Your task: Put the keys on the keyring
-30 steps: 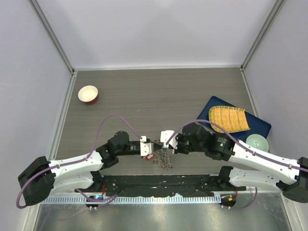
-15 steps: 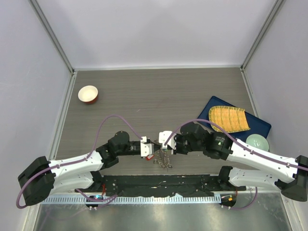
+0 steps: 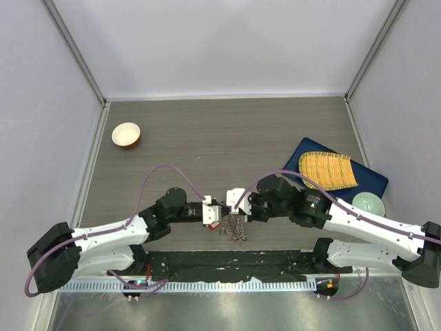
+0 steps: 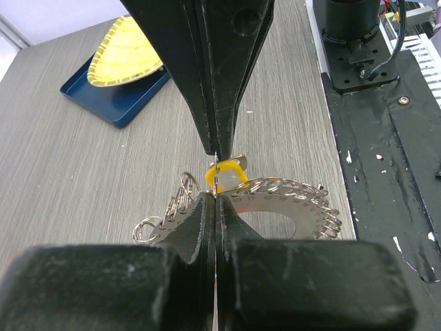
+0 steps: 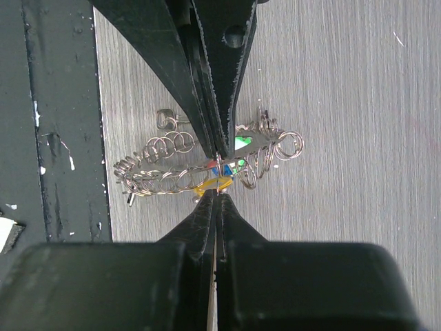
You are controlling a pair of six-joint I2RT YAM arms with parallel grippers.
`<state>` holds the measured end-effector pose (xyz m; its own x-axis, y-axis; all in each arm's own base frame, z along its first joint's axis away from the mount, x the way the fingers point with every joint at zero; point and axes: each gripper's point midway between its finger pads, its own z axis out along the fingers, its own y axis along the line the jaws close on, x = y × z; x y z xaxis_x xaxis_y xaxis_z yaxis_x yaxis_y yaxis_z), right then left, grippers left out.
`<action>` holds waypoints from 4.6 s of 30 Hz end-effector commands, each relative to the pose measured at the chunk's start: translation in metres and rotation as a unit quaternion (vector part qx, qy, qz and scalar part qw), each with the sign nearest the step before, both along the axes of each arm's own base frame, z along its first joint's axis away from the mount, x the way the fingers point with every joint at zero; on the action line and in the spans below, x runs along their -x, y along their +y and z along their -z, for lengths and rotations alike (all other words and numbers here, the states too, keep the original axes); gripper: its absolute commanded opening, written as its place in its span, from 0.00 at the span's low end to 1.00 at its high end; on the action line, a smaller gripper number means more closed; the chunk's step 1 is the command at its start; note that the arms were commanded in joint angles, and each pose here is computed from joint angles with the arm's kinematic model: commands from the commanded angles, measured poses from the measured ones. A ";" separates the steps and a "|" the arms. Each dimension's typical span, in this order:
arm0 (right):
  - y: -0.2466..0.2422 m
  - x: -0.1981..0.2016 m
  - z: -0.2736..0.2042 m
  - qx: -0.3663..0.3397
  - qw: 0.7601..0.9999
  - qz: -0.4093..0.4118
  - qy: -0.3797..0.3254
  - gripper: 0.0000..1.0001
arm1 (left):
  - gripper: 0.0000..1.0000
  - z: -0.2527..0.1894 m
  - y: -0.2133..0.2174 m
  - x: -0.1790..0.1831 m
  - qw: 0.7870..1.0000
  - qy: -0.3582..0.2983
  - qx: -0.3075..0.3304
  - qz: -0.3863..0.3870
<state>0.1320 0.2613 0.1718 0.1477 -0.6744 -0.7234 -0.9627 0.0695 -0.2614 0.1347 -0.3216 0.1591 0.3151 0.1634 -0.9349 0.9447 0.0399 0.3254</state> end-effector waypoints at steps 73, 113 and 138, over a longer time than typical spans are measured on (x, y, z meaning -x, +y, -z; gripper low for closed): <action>0.036 0.008 -0.023 -0.058 0.996 -0.061 -0.011 0.01 | 0.00 -0.046 -0.026 0.035 0.992 0.004 0.076 0.103; -0.010 -0.004 -0.004 0.019 0.999 0.019 -0.031 0.01 | 0.00 -0.037 -0.006 0.006 0.998 -0.024 0.053 -0.001; 0.010 0.002 -0.012 -0.029 1.000 0.006 -0.009 0.01 | 0.00 -0.034 -0.004 0.002 0.997 0.006 0.077 -0.026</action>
